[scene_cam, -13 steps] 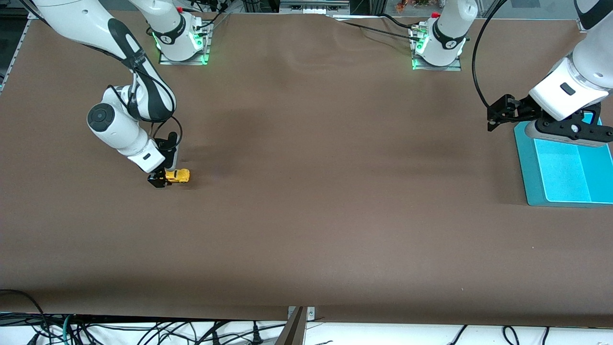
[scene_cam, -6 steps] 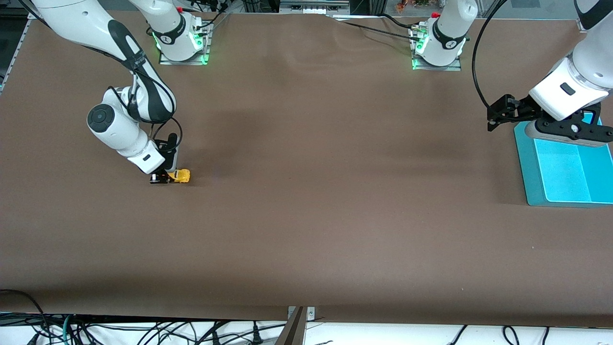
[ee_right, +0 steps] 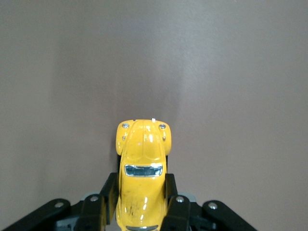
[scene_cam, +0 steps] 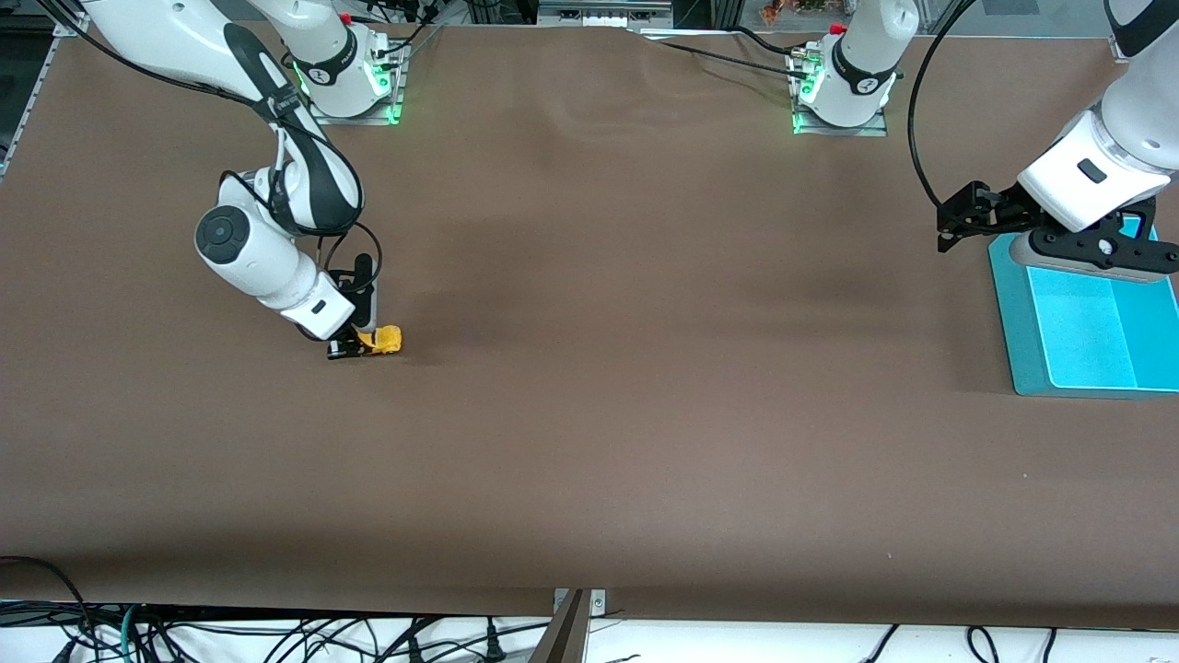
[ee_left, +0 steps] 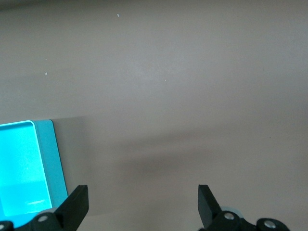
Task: Wind and store yellow beetle car
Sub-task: 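Press the car onto the table and drag it backward with the right gripper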
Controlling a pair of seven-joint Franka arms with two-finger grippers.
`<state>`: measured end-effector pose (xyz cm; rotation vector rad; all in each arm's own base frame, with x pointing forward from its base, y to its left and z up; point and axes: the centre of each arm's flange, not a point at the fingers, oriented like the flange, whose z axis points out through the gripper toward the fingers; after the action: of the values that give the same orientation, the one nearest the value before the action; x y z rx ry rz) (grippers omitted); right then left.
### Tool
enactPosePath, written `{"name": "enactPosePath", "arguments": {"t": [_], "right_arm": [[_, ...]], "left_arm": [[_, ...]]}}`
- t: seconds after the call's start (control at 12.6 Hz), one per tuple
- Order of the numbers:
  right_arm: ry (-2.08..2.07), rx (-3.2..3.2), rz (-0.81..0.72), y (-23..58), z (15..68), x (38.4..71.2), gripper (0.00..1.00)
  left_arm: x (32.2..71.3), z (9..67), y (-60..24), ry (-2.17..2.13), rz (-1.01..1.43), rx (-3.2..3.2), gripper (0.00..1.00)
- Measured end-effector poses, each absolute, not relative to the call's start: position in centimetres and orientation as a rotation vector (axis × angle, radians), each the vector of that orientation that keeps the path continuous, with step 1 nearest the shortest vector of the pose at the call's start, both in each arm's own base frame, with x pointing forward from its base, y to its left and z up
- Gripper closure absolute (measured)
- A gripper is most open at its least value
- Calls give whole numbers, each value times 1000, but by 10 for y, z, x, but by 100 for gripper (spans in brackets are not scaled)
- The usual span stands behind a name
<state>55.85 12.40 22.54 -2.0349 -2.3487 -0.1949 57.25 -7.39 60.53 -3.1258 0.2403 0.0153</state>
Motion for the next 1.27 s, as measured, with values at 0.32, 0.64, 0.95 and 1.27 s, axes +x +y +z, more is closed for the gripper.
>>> {"name": "enactPosePath", "arguments": {"t": [0.32, 0.64, 0.95, 1.27], "right_arm": [[-2357, -2018, -216, 129, 197, 552, 57], [-2362, -2021, -221, 125, 197, 551, 57], [-2367, -2041, -208, 91, 197, 555, 57], [-2402, -2029, -199, 40, 197, 560, 57]], "left_arm": [[573, 605, -74, 241, 16, -3126, 0], [573, 605, -74, 240, 15, -3126, 0], [573, 605, -74, 240, 15, -3126, 0], [573, 605, -74, 240, 16, -3126, 0]]}}
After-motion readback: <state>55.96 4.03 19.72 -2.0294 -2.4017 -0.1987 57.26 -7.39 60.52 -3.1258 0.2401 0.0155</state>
